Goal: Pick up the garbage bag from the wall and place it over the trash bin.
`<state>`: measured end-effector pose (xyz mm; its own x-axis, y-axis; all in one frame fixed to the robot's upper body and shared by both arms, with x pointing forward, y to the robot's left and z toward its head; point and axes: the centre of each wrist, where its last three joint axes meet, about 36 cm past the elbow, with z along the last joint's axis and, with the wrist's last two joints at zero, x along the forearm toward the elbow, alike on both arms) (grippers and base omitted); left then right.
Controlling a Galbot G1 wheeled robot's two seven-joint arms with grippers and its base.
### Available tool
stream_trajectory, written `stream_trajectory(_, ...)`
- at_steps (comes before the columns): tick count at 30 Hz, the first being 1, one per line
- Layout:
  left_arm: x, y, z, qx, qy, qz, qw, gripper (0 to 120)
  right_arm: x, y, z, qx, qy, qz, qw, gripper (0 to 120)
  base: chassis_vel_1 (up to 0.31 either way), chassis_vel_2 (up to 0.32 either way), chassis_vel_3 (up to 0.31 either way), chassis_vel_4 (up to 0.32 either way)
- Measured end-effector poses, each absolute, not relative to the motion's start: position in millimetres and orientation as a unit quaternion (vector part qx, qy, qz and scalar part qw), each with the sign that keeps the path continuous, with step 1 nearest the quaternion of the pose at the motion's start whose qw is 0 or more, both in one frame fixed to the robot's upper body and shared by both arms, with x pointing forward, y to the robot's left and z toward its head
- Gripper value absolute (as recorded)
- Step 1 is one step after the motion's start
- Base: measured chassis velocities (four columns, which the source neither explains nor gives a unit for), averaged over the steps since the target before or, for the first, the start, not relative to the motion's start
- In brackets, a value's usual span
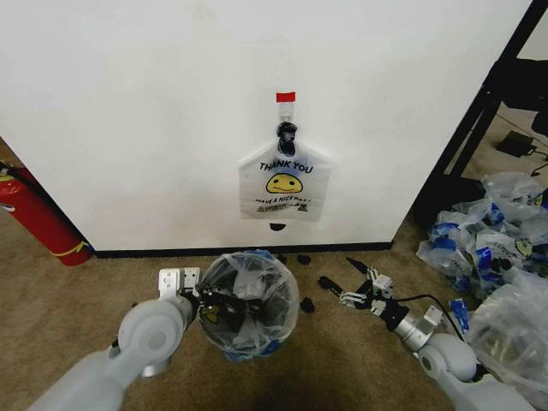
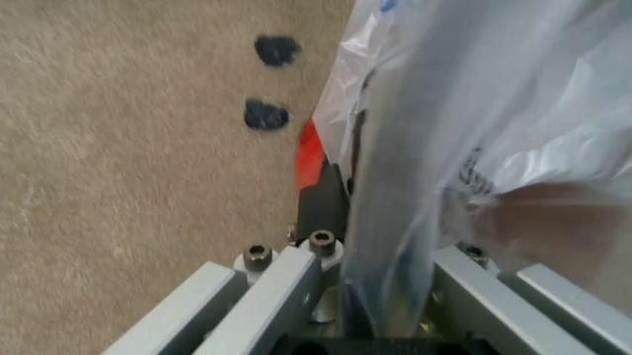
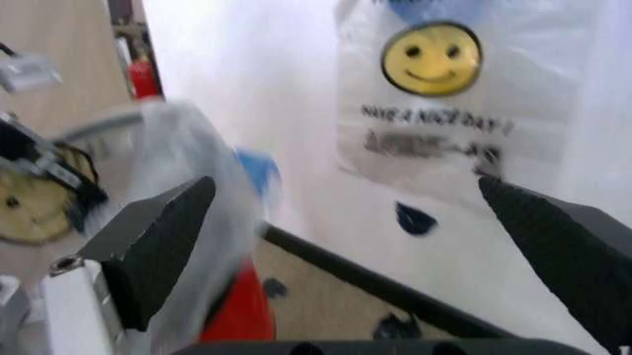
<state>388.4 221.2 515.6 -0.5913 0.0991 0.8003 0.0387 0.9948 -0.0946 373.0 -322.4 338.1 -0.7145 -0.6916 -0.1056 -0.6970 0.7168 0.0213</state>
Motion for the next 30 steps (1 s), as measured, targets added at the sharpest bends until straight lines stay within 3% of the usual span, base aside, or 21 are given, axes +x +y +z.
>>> stream_trajectory(8, 409.0, 205.0, 502.6, -0.039, -0.862, 0.032, 0.505, 0, 347.8, -303.8, 344.3, -0.384, 0.92, 0.047, 0.059, 100, 0.0, 0.0, 0.0, 0.0)
stream_trajectory(18, 435.6, 185.1, 495.4, -0.041, -0.858, 0.025, 0.512, 0, 337.2, -302.7, 343.4, -0.383, 0.92, 0.051, 0.062, 100, 0.0, 0.0, 0.0, 0.0)
stream_trajectory(30, 447.6, 177.0, 503.3, -0.038, -0.866, 0.033, 0.497, 43, 332.5, -307.8, 337.2, -0.388, 0.918, 0.052, 0.06, 100, 0.0, 0.0, 0.0, 0.0)
